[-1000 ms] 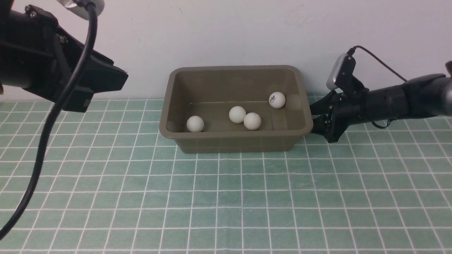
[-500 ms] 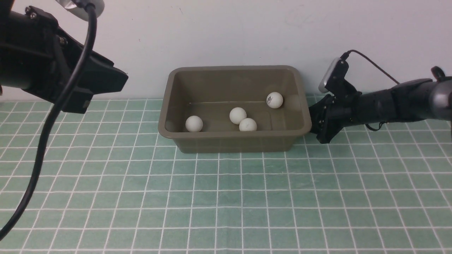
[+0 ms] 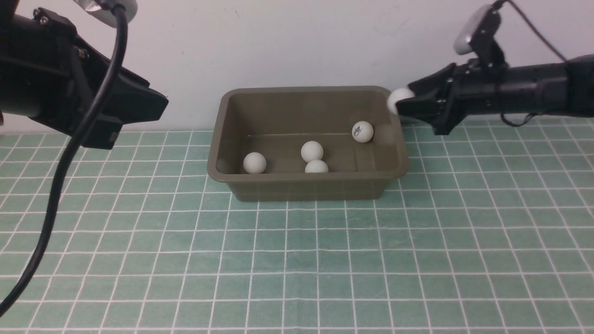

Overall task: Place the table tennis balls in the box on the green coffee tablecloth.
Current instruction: 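Release the ping pong ball into the bin and lift the gripper away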

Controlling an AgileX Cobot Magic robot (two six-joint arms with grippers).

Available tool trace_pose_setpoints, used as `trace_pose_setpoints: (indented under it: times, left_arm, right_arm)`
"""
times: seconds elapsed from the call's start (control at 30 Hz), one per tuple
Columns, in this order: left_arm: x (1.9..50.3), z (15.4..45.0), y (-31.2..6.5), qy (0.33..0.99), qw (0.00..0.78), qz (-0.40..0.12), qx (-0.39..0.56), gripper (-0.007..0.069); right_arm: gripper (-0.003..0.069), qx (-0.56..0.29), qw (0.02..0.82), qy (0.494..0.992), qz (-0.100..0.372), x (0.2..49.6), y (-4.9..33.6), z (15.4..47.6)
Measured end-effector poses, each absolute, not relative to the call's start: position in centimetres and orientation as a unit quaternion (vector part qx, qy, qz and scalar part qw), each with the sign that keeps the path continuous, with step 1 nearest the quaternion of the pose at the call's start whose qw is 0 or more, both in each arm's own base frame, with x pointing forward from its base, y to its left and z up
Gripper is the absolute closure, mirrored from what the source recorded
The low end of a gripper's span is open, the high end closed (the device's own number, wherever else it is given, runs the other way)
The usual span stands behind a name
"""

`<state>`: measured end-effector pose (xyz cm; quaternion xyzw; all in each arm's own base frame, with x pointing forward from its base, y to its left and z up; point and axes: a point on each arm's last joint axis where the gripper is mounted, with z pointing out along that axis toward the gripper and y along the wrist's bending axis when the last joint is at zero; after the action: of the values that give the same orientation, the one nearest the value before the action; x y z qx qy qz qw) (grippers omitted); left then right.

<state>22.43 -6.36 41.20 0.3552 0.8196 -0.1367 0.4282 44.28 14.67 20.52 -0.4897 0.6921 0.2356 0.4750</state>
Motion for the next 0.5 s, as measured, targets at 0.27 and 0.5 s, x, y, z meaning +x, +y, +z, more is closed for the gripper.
trace_pose_setpoints:
  times: [0.27,0.5]
  left_arm:
    - [22.4,41.2,-6.4,0.819,0.429,-0.141,0.354,0.0420]
    - [22.4,41.4,-6.7,0.815,0.434,-0.159,0.348,0.0420]
  right_arm:
    - [0.0253,-0.386,0.481,0.769,0.168,45.6,14.8,20.2]
    - [0.0216,-0.335,0.564,0.751,0.076,45.0,11.2,28.0]
